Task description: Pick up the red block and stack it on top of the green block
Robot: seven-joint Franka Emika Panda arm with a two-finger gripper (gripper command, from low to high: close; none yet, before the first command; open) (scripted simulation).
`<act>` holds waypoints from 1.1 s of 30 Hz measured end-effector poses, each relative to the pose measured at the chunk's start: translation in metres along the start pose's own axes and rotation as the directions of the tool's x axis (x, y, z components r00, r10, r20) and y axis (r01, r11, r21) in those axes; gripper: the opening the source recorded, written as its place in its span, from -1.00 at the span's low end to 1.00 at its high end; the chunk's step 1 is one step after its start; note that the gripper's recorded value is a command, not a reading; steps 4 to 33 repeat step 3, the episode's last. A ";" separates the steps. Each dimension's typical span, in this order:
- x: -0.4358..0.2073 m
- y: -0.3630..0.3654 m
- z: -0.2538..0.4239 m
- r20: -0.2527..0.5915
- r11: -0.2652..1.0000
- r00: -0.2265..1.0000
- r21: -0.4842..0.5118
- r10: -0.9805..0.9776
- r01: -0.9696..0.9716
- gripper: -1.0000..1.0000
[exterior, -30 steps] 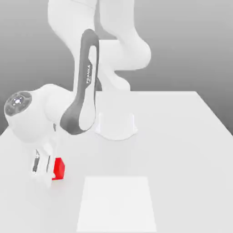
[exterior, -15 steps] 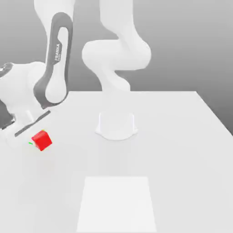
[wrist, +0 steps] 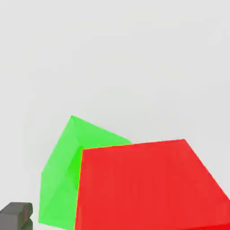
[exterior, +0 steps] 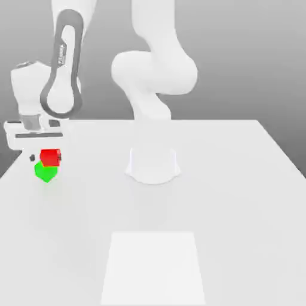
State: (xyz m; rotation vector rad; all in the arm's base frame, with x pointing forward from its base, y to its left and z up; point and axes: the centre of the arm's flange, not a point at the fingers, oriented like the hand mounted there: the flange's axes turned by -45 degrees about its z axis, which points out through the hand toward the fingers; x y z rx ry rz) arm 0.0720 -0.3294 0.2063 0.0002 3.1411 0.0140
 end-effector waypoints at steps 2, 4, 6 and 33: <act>-0.003 0.001 -0.018 0.003 1.000 1.000 0.004 -0.001 0.001 1.00; -0.003 0.002 -0.027 0.003 1.000 1.000 0.005 -0.001 0.001 1.00; -0.003 0.002 -0.027 0.003 1.000 1.000 0.005 -0.001 0.001 1.00; -0.003 0.002 -0.027 0.003 1.000 1.000 0.005 -0.001 0.001 1.00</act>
